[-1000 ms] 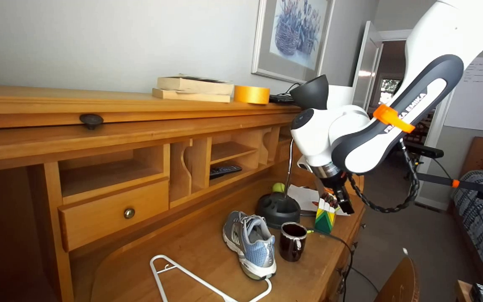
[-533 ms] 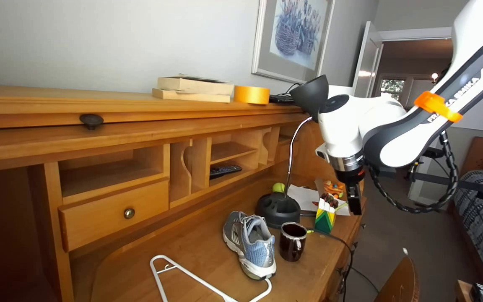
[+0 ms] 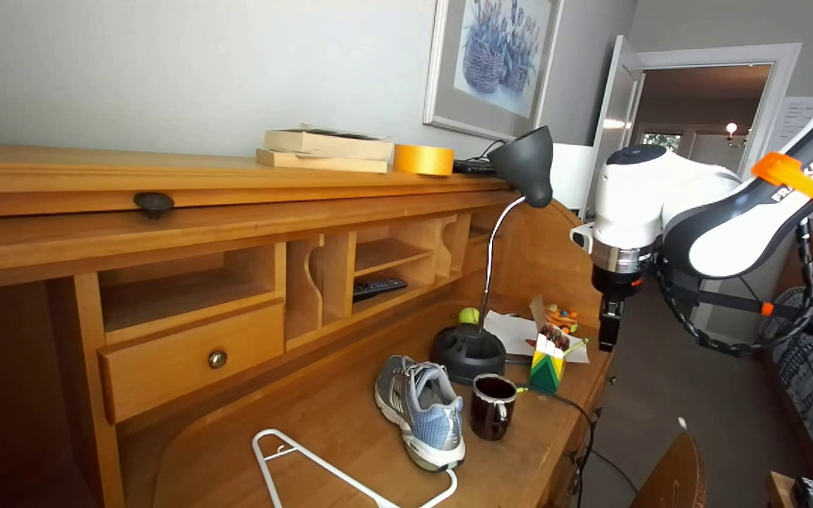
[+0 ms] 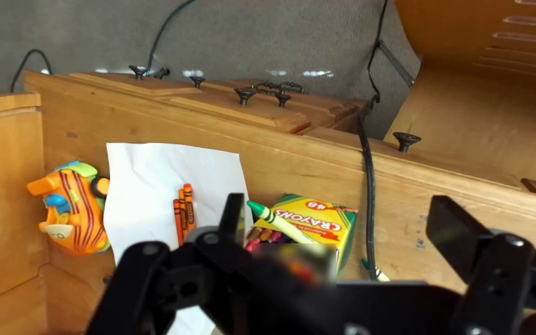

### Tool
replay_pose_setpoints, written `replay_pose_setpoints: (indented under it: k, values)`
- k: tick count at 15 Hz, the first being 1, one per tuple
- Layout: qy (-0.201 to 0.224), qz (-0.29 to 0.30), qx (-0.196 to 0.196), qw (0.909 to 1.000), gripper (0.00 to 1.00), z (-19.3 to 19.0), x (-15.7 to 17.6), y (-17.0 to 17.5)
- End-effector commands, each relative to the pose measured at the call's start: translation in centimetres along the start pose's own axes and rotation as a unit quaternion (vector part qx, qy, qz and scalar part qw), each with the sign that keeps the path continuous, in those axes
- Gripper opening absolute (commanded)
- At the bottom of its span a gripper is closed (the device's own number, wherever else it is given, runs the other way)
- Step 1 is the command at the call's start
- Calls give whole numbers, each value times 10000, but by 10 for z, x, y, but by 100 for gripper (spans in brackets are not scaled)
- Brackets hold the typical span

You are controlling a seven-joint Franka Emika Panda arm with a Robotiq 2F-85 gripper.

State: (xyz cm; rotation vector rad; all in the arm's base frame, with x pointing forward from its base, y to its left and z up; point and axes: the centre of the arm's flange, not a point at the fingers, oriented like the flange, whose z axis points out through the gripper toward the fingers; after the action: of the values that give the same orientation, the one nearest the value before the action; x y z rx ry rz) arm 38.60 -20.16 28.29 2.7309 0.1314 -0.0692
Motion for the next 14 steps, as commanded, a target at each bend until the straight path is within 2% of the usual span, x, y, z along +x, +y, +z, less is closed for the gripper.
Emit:
replay_pose_setpoints:
  k: [1,7,14]
  values:
    - [395,-201,206,9988,100,12,-16,21]
    - [1015,-606,662,9908,100,35,-21,46]
    - [1402,278,1180,9827,100,52,-23,60]
